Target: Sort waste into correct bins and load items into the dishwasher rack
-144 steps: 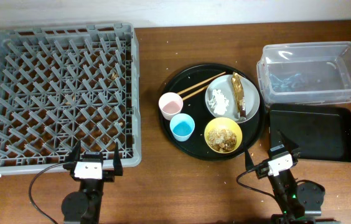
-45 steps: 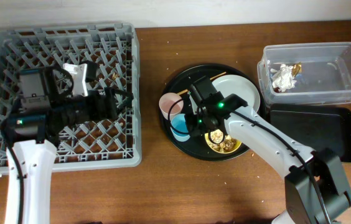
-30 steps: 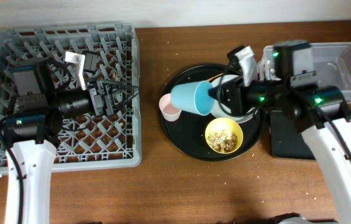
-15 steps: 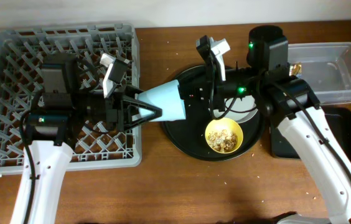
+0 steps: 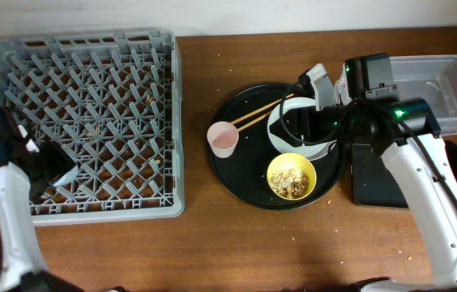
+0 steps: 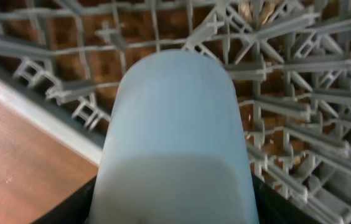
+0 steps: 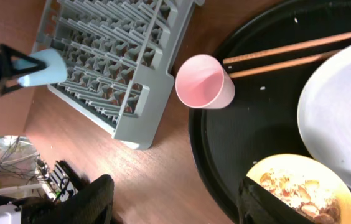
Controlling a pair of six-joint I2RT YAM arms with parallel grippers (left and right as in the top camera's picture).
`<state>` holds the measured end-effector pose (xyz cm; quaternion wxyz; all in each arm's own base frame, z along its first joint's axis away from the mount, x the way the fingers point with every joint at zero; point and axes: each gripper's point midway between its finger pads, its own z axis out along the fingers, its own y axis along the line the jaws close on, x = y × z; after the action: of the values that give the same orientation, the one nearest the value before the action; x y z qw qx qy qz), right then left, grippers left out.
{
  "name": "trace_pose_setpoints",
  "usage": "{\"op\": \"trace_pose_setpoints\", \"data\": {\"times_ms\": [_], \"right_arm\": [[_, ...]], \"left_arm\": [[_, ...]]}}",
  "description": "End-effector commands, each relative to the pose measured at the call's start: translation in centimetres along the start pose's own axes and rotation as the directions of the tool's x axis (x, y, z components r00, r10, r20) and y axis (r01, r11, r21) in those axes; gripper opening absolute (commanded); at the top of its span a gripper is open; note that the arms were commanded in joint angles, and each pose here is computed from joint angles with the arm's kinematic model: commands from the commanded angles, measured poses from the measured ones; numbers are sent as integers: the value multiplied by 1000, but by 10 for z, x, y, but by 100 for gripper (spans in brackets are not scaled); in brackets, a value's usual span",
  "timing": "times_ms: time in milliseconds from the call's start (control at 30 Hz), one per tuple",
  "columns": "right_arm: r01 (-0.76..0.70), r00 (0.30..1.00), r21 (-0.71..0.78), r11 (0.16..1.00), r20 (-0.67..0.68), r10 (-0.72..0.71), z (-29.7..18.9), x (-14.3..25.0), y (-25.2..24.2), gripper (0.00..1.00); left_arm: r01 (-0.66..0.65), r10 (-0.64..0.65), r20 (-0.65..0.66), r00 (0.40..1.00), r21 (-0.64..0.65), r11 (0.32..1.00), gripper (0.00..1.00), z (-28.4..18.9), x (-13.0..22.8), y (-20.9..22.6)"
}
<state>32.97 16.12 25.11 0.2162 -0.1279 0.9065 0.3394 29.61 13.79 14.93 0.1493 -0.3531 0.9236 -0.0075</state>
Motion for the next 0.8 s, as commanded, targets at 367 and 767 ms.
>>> {"op": "trace_pose_setpoints", "data": {"times_ms": [367, 767], "right_arm": [[13, 997, 351, 936, -71, 13, 130, -7, -58, 54], [-14, 991, 223, 975, -130, 44, 176, -2, -60, 4]], "left_arm": [[-251, 272, 9, 962, 415, 875, 82, -64, -20, -82], [-574, 643, 181, 744, 667, 476, 78, -126, 78, -193]]}}
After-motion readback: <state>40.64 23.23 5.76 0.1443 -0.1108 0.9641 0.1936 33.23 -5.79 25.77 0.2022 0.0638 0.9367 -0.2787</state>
